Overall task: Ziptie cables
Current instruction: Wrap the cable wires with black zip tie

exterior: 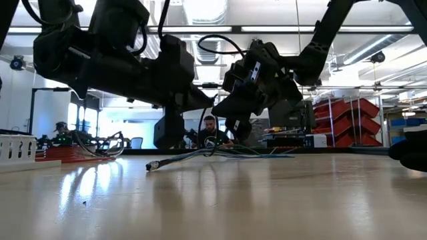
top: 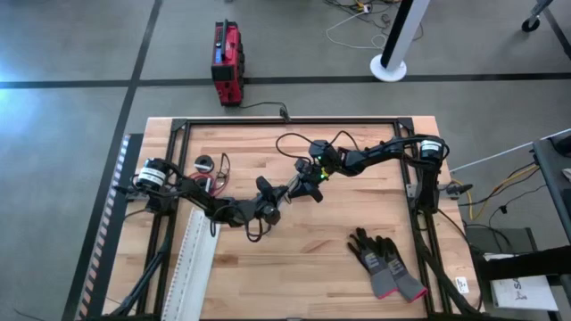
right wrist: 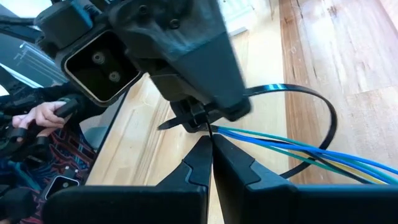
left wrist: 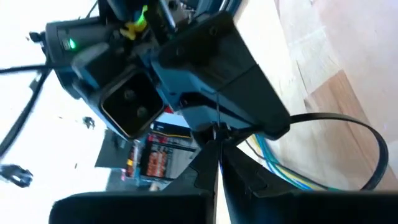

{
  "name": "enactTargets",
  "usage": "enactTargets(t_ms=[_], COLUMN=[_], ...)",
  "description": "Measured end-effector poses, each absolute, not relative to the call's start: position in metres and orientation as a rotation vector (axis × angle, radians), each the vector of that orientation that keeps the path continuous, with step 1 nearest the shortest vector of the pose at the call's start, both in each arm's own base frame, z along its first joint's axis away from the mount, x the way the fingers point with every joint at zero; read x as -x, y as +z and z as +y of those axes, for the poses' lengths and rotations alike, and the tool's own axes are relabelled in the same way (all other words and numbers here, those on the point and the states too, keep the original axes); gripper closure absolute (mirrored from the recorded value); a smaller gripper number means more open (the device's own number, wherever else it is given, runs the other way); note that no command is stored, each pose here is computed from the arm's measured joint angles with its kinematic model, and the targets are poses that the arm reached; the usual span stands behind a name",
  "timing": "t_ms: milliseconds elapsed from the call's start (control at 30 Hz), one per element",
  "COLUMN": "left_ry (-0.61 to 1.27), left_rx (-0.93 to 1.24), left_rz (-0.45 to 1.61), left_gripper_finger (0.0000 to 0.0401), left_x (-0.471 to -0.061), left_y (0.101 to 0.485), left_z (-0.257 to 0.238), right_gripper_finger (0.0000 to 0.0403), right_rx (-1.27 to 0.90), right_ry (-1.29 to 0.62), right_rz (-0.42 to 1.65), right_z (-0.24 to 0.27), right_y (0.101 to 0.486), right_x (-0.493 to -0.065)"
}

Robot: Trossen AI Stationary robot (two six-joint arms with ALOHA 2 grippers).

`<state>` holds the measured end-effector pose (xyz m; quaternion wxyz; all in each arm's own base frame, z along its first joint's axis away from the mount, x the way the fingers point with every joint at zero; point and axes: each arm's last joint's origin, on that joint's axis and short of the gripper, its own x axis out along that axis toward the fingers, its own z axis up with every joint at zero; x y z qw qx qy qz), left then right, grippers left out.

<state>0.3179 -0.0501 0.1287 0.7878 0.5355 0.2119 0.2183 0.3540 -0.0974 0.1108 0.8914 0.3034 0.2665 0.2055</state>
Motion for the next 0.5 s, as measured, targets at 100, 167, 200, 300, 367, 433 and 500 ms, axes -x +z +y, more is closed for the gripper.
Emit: enactTargets(t_ms=[100, 167, 200, 300, 367, 433, 500], left_ry=[0.468, 0.470, 0.471, 0.469, 0.468, 0.476, 0.481], left_rx=[-1.168, -1.158, -1.150, -1.148, -1.149, -1.124, -1.112], left_rz=[0.457, 0.455, 0.454, 0.457, 0.461, 0.458, 0.457], left_gripper_finger=[0.0401, 0.0401, 0.0401, 0.0401, 0.0401, 0.0399, 0.0393], left_x=[-0.3185, -0.3185, -0.3182, -0.3175, -0.3169, -0.3167, -0.3166], left_y=[0.1295, 0.1294, 0.1292, 0.1283, 0.1275, 0.1273, 0.1271], left_z=[-0.0516, -0.0515, -0.0514, -0.0513, -0.0511, -0.0509, -0.0508], right_gripper_finger=[0.0403, 0.0403, 0.0403, 0.0403, 0.0403, 0.0403, 0.0403], right_rx=[-0.629, -0.629, -0.629, -0.629, -0.629, -0.629, -0.628], right_ry=[0.427, 0.427, 0.426, 0.426, 0.426, 0.426, 0.426], right_rz=[0.553, 0.553, 0.553, 0.553, 0.553, 0.553, 0.553], right_z=[-0.0974, -0.0974, -0.0974, -0.0974, -0.0974, -0.0974, -0.0974], right_y=[0.1109, 0.1109, 0.1108, 0.1108, 0.1108, 0.1108, 0.1109], right_x=[-0.3540, -0.3540, -0.3540, -0.3540, -0.3540, -0.3540, -0.3540])
